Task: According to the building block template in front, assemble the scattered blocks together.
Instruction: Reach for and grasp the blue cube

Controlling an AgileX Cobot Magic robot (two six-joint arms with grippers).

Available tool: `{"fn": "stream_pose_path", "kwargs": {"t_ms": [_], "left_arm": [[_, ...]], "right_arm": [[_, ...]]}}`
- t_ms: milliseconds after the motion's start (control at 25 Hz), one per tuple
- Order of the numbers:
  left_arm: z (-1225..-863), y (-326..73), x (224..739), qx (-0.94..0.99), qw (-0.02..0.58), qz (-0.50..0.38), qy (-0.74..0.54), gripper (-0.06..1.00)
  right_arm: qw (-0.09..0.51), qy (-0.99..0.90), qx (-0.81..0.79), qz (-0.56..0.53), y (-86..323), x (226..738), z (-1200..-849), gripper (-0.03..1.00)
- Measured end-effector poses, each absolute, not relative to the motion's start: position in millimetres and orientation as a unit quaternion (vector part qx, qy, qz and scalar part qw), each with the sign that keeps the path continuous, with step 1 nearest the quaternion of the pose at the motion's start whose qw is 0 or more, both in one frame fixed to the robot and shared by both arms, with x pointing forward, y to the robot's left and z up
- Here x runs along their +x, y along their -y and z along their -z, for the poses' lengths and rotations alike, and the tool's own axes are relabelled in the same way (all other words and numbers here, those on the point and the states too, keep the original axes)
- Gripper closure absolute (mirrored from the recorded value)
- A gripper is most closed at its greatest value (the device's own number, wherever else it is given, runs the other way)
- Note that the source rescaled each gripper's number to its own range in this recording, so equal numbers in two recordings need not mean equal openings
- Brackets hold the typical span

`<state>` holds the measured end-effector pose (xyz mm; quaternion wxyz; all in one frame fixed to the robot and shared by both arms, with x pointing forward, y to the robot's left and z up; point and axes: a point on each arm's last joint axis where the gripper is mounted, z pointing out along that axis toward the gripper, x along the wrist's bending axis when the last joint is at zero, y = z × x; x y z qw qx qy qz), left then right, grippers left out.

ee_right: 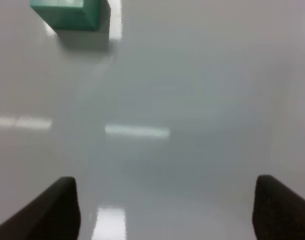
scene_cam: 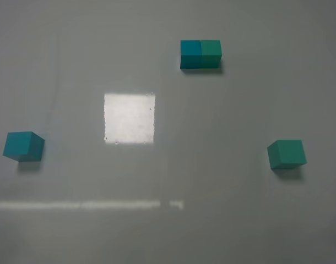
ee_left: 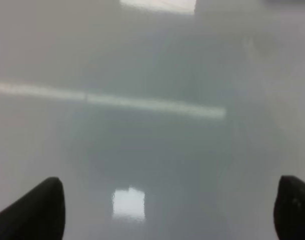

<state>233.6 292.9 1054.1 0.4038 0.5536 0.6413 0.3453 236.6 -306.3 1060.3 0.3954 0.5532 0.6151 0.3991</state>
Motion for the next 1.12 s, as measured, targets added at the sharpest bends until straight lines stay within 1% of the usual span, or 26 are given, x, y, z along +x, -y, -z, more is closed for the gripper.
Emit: {"fn": "stream_pose_path", "kwargs": {"t_ms": [520,640,880,1000,1120], "left_arm": [[-1054,-293,234,0.554,0.403,-0.345,-0.641,0.09],[-1057,-293,233,0.576,0.383,-0.346,-0.634,0.12],[-1095,-294,248,0.649,0.314,-0.323,-0.613,0.17],[-1119,-296,266,0.696,0.278,-0.318,-0.581,0.19],[-1139,-297,286,0.745,0.25,-0.322,-0.528,0.19]], "right_arm": [[0.395,-0.615,0.553,-0.399,306,237,-1060,0.3],[0.395,-0.615,0.553,-0.399,306,237,-1060,0.3],[0.395,-0.615,0.553,-0.399,306,237,-1060,0.3],[0.395,-0.615,0.553,-0.399,306,237,-1060,0.3],[0.395,-0.615,0.553,-0.399,306,237,-1060,0.3]]}}
